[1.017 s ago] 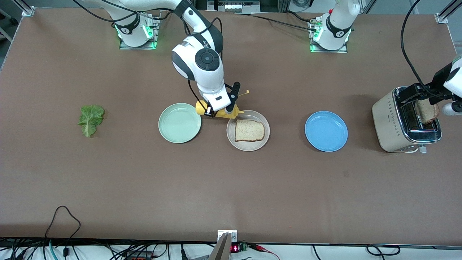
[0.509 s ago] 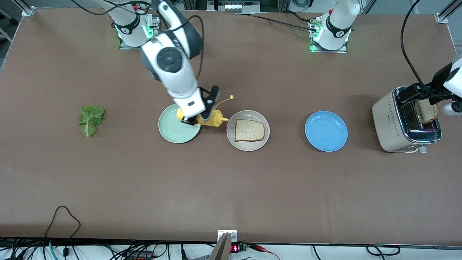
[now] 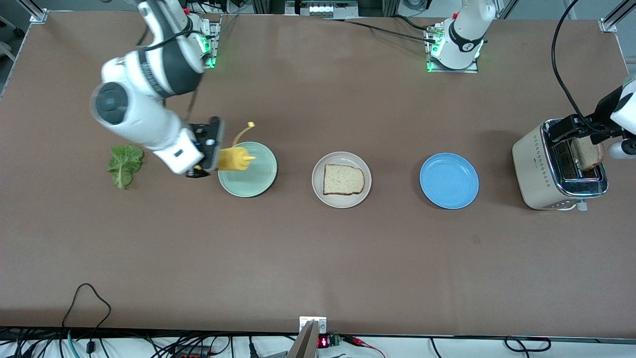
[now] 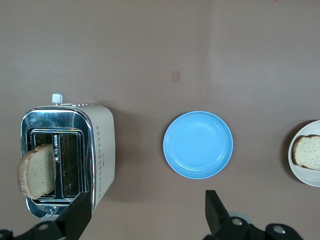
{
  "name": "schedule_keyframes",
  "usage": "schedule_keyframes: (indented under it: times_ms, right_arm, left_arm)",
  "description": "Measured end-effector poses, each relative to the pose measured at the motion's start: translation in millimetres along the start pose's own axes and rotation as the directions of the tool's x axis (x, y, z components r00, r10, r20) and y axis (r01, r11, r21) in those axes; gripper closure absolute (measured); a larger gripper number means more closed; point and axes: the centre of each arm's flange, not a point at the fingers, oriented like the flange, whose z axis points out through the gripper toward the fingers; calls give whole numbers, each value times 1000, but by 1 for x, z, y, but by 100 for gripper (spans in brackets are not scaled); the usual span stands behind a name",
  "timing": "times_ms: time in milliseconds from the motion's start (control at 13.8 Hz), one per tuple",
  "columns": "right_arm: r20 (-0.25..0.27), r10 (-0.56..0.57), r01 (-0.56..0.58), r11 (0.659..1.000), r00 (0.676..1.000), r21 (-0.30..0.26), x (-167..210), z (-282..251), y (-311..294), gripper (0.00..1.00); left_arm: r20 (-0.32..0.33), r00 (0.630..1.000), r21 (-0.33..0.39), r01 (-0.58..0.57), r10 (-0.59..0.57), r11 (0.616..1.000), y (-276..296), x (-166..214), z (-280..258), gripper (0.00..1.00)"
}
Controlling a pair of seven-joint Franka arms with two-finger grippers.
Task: Make sandwich in beige plate with both arms
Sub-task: 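Carry the mustard bottle back beside the lettuce leaf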
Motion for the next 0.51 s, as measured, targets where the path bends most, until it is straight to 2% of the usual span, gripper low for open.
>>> schedule_keyframes:
  times_ms: [291,509]
  right_arm:
    - [-146,-67,75,996,987,44,-96,7,8,54]
    - [-300,-121,134,991,946,26,-163,26,4,54]
  left_arm:
    - [0,1000,0,0,0,1000,0,0,0,0]
    - [0,1000,0,0,0,1000,0,0,0,0]
